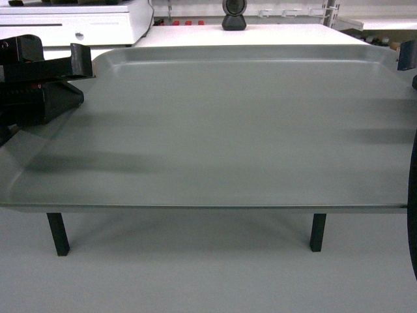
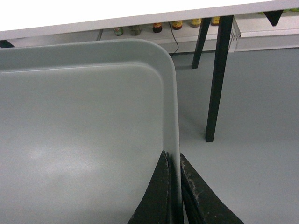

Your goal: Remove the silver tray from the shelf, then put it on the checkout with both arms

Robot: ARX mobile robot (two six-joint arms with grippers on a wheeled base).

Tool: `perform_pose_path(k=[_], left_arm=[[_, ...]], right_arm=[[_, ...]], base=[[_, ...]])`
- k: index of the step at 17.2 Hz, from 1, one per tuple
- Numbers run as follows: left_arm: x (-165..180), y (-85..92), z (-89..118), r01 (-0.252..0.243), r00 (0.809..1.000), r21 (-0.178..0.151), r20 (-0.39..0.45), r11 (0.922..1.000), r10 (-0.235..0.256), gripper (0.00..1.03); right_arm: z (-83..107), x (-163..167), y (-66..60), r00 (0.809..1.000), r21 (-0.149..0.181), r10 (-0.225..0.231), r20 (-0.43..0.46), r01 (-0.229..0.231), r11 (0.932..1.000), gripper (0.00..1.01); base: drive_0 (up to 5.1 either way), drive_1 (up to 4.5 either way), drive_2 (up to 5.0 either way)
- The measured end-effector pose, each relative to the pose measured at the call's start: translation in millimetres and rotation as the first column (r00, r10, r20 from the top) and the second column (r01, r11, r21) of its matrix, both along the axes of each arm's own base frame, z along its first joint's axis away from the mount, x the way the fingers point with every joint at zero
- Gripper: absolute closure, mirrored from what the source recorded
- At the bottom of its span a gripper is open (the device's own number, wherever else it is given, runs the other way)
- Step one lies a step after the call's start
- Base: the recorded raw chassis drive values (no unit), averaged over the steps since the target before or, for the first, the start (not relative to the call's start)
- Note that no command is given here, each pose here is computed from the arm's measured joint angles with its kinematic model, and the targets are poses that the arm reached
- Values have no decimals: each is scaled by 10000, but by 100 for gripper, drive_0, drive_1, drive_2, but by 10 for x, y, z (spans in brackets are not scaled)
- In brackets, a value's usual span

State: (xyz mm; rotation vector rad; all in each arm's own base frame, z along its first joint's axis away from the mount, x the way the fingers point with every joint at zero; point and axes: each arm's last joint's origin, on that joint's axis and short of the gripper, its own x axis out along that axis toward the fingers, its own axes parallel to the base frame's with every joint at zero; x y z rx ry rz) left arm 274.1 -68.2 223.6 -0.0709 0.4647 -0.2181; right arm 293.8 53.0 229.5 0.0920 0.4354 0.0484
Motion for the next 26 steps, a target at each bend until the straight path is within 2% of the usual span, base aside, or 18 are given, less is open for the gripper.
perform_pose_path(k=[26], left_arm=[[4,-2,-3,0,10000,-2,15,10000,0,100]], right_arm=[[-12,6,1,10000,-29,-2,-35,2,10000,98]], base=[[0,419,-420]])
